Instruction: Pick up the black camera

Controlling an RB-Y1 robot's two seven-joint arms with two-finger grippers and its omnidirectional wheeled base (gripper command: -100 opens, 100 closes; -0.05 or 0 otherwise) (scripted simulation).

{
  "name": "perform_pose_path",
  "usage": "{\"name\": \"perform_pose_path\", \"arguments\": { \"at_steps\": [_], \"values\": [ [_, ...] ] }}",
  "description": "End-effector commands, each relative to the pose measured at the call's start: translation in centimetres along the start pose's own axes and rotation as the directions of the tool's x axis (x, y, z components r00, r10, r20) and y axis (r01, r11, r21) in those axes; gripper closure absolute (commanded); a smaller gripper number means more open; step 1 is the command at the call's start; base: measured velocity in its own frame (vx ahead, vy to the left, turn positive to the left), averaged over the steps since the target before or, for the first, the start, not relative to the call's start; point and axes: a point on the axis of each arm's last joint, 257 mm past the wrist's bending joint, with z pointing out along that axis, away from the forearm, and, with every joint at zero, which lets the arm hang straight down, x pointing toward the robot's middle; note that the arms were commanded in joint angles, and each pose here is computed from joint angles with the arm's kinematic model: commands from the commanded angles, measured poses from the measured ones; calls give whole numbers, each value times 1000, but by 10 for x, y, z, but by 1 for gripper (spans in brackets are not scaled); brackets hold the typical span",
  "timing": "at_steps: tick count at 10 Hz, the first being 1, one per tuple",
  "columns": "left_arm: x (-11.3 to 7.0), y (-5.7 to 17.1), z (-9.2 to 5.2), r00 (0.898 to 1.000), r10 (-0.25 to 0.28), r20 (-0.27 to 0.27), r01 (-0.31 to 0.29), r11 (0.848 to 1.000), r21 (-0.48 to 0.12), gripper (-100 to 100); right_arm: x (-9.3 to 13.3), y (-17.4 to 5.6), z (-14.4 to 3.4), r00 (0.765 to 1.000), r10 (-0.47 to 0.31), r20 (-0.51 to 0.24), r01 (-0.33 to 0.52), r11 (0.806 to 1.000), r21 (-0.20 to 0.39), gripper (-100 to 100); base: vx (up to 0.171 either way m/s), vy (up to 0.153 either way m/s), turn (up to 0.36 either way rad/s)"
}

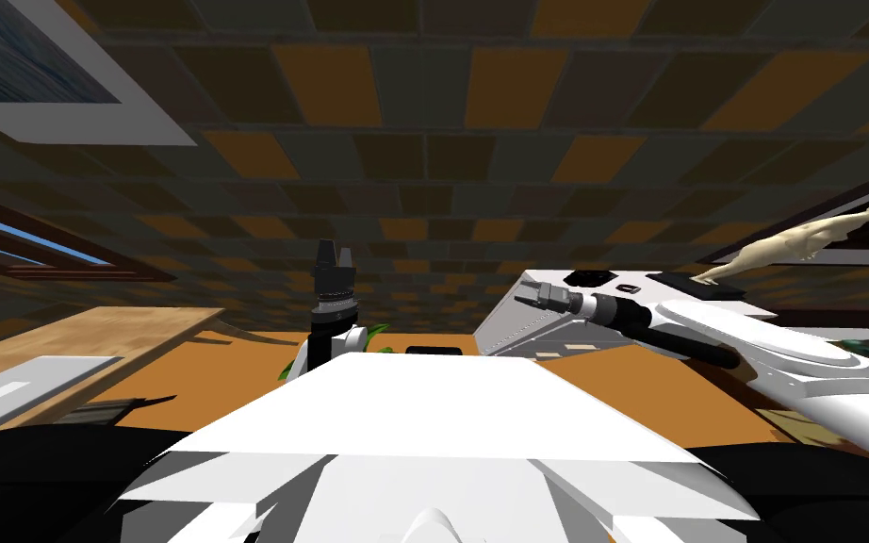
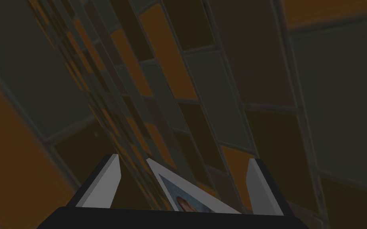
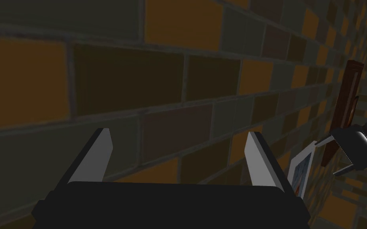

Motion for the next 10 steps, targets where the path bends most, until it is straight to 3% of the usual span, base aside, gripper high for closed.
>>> {"name": "perform_pose_path", "arguments": {
  "at_steps": [1,2,4,7,9,10],
  "values": [
    [0,0,0,1000,0,0,0,1000,0,0,-1,-1,0,999,-21,-27,20,1000,-14,-100,8,2,-7],
    [0,0,0,1000,0,0,0,1000,0,0,7,-8,-8,995,-55,-82,53,998,-27,-100,18,6,67],
    [0,0,0,1000,0,0,0,1000,0,0,4,-8,-7,991,-79,-109,75,996,-45,-100,17,-1,12],
    [0,0,0,1000,0,0,0,1000,0,0,16,-23,-23,960,-162,-229,144,985,-93,-100,24,-10,47],
    [0,0,0,1000,0,0,0,1000,0,0,12,-24,-21,947,-194,-258,168,979,-118,-100,14,-12,10],
    [0,0,0,1000,0,0,0,1000,0,0,17,-31,-30,925,-225,-304,191,972,-139,-100,10,-17,37]
  ]
}}
